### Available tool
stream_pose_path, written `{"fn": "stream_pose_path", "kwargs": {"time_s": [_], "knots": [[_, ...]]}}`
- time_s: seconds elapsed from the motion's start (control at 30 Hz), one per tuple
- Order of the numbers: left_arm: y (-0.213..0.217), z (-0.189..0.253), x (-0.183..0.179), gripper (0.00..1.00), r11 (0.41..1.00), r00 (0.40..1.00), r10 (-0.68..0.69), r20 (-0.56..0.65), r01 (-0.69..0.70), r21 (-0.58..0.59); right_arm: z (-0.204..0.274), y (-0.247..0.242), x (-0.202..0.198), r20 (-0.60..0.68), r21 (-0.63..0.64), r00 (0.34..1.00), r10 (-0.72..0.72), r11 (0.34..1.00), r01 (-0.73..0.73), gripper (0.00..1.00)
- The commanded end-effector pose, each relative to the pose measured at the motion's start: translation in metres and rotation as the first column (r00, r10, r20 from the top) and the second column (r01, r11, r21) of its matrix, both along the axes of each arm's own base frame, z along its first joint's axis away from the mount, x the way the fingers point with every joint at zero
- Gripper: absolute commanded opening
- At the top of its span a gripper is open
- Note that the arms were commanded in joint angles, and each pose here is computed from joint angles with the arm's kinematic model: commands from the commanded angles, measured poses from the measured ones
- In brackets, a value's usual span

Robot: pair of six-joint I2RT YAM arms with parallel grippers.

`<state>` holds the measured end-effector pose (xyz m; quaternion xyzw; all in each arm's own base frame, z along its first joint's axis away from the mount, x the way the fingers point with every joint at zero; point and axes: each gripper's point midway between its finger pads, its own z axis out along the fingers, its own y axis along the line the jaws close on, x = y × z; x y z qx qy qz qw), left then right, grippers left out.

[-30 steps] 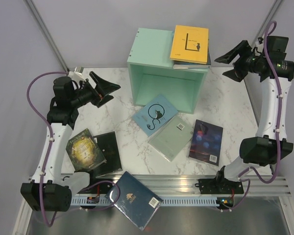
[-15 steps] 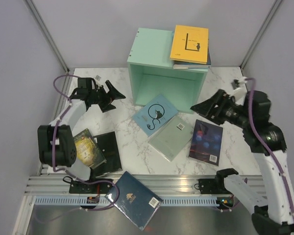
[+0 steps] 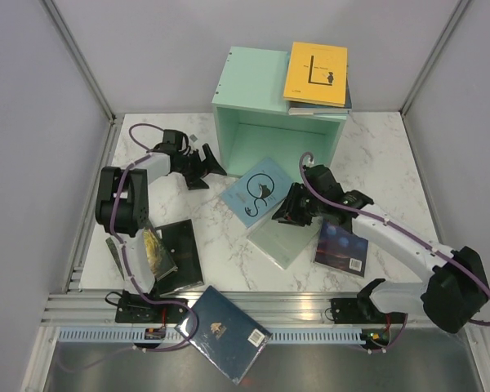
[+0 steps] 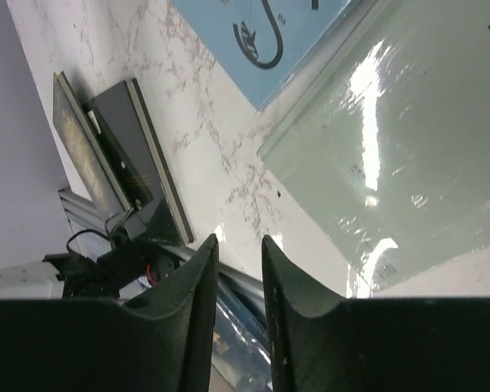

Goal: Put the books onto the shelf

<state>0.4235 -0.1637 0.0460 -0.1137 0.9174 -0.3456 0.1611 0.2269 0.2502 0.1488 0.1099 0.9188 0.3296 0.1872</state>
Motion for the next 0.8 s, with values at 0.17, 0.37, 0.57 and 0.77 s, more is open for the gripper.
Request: {"fn": "stream_pose_path", "kwargs": {"time_s": [0.17,0.37,0.57,0.77], "knots": [[-0.037,-0.014,0.016,0.93,0.999,0.997,-0.052,0.055,0.052,-0.001,-0.024,0.006,0.055,0.08,-0.043,0.987,-0.137,0.989,0.14,0.23],[-0.075,-0.026,-0.023,0.82,0.993,0.993,-0.116,0.005,0.116,-0.001,-0.066,0.002,0.07,0.031,-0.156,0.987,-0.155,0.975,0.158,0.13],[-0.087,-0.049,-0.066,0.78,0.991,0.989,-0.131,-0.066,0.131,0.0,-0.111,-0.007,0.061,-0.044,-0.227,0.985,-0.166,0.962,0.152,0.04],[-0.099,-0.06,-0.094,0.71,0.988,0.983,-0.149,-0.107,0.143,-0.061,-0.142,-0.011,0.051,-0.092,-0.236,0.981,-0.17,0.961,0.144,0.03]]}}
